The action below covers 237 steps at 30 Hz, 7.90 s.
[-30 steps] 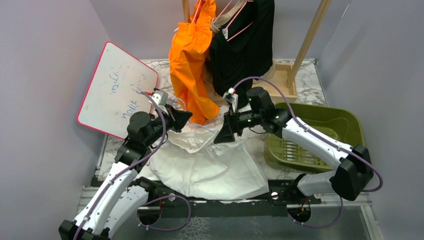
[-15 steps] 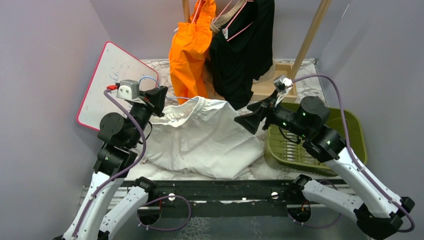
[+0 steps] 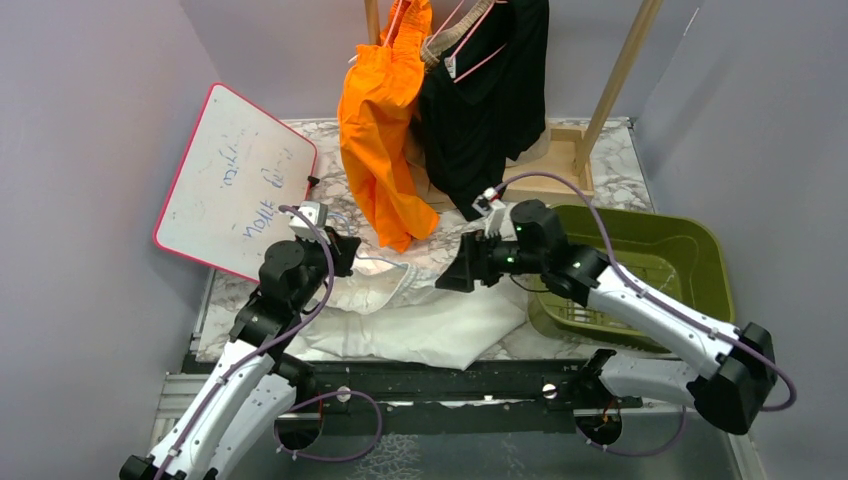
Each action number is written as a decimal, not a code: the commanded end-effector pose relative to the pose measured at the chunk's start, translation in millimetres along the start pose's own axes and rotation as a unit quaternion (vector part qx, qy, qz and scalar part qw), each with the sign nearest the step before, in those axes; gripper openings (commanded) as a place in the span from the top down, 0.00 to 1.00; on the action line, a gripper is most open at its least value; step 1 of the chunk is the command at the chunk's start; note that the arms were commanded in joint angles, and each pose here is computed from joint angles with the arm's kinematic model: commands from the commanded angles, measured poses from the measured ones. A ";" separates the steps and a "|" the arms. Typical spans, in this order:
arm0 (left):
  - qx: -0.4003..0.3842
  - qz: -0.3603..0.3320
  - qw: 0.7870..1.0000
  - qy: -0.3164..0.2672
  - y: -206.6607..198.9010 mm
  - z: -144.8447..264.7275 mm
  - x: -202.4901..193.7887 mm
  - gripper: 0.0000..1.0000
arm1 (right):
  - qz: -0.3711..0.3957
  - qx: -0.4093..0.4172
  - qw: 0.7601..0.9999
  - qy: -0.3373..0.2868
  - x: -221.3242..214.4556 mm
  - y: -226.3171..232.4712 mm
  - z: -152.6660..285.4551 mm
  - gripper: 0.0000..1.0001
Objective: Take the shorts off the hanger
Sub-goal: Remove the shorts from the hanger, then place the hanger on the clothes rod.
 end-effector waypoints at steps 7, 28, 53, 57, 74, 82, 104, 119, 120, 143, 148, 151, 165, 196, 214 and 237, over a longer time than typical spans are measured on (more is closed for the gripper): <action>-0.050 -0.022 0.998 -0.045 -16.9 14.4 22.5 1.00 | -0.057 -0.217 0.974 -0.031 12.3 8.5 -37.4 0.23; -0.060 -0.027 0.996 -0.067 -20.6 22.7 30.0 1.00 | 0.006 -0.277 0.961 -0.018 6.0 5.2 -115.5 0.74; -0.029 -0.041 0.996 -0.072 -13.8 24.5 31.8 1.00 | 0.027 -0.240 0.970 0.025 -18.7 2.7 -102.8 0.99; -0.039 -0.042 0.997 -0.056 -16.3 21.5 29.9 1.00 | 0.040 -0.244 0.969 0.025 -14.4 2.7 -106.0 0.99; -0.023 -0.043 0.998 -0.047 -13.4 21.1 29.1 1.00 | 0.088 -0.264 0.960 0.026 -20.8 -6.9 -84.4 0.99; -0.006 -0.044 0.998 -0.054 -9.8 21.7 29.7 1.00 | 0.087 -0.276 0.956 0.040 -29.0 -12.5 -83.1 0.99; -0.015 -0.026 0.991 -0.130 -13.4 44.8 44.1 1.00 | 0.073 -0.300 0.951 0.029 -29.4 -58.0 -66.0 0.99; -0.041 -0.040 0.995 -0.085 -20.6 23.6 42.5 1.00 | 0.134 -0.223 0.966 -0.002 -24.7 -41.1 -47.2 0.47; -0.036 -0.043 0.995 -0.084 -19.9 22.8 42.9 1.00 | 0.148 -0.207 0.967 -0.010 -23.3 -37.7 -43.1 0.42; -0.122 -0.067 0.989 -0.042 -28.0 26.1 23.1 1.00 | 0.494 0.060 0.862 0.097 -25.4 -29.7 -73.2 0.44; -0.100 -0.070 0.991 -0.056 -23.3 30.3 25.0 1.00 | 0.507 0.054 0.858 0.067 -26.6 -28.0 -62.1 0.75; -0.093 -0.069 0.991 -0.061 -21.3 31.7 24.2 1.00 | 0.512 0.057 0.856 0.049 -20.1 -21.6 -57.0 0.93; -0.039 -0.065 0.997 -0.001 -10.9 22.4 15.2 0.02 | 0.315 0.030 0.940 0.124 -45.3 -9.4 -26.6 0.99; 0.032 -0.050 0.995 -0.082 1.7 47.7 28.5 0.01 | 0.122 -0.178 0.975 -0.058 -48.4 6.2 103.4 0.99; 0.068 -0.042 0.994 -0.079 8.9 47.2 26.8 0.01 | 0.015 -0.375 0.910 -0.179 -14.5 4.4 177.2 0.99; 0.069 -0.041 0.995 -0.062 9.7 42.2 22.7 0.01 | 0.216 -0.572 0.747 -0.263 114.8 -43.7 109.0 0.99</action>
Point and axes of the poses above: each gripper's point midway between its finger pads, its own z axis back along the fingers, its own y axis along the line the jaws close on, x = y × z, the point moved 8 cm from there along z, back along the fingers, and after that the axes turned 10 degrees about z, right-handed, at the moved point
